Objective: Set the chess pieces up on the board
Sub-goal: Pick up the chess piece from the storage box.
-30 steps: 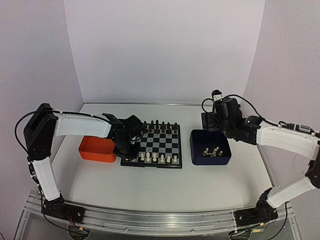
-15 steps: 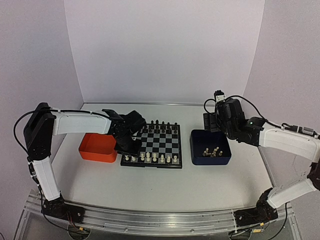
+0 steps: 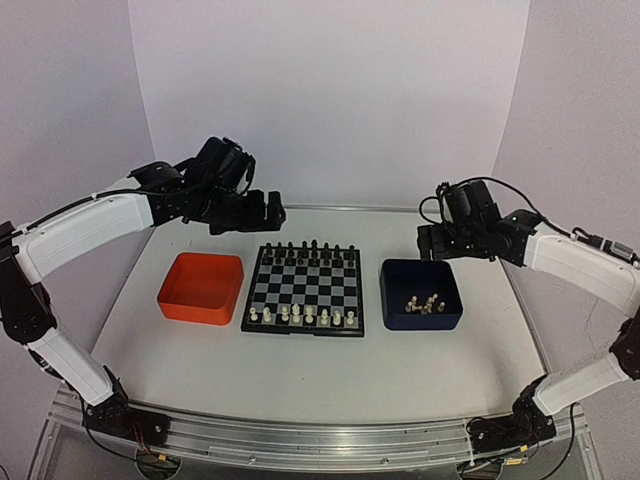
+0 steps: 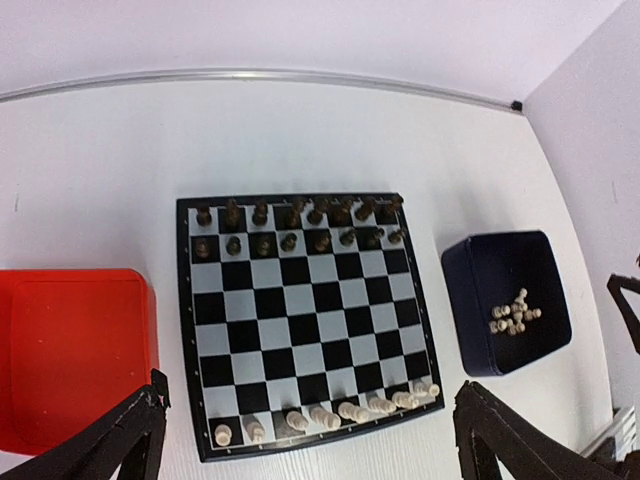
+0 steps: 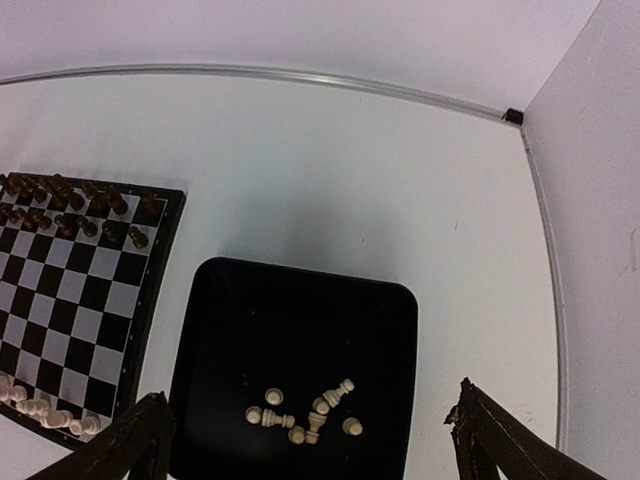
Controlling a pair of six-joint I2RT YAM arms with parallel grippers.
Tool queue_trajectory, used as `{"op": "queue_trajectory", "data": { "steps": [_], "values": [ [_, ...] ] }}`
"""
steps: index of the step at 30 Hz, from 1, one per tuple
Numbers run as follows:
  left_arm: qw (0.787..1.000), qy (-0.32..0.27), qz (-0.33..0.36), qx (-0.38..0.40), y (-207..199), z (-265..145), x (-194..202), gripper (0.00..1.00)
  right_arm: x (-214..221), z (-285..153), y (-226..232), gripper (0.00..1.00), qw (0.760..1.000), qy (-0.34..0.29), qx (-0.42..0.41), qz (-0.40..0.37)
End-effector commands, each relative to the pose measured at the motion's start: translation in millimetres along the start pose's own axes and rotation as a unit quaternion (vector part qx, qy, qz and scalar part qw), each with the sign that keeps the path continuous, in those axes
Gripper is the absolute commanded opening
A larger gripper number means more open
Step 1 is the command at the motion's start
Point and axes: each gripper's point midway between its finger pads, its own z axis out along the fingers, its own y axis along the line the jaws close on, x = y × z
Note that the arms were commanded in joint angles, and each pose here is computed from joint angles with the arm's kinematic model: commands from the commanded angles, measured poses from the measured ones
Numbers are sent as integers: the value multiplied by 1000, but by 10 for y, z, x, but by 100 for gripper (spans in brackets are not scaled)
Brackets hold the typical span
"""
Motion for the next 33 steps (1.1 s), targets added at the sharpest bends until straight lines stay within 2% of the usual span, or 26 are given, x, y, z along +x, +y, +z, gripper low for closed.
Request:
{"op": "queue_trajectory", "data": {
  "steps": [1,5,13,23,33],
  "values": [
    [998,-47,-44,-19,284,78,-346,100,457,124,39,90,981,162,-81,64],
    [997,-37,-66,-28,438,219,-337,100,653,299,98,83,966,226,-105,71],
    [996,-19,-77,-51,565,383,-234,100,794,792,148,66,960,269,-79,22],
    [993,6,-86,-78,685,553,-76,100,1085,1160,270,37,943,322,-80,6],
    [993,15,-80,-84,707,640,-53,100,1361,1242,329,32,926,368,-81,19]
  ]
}}
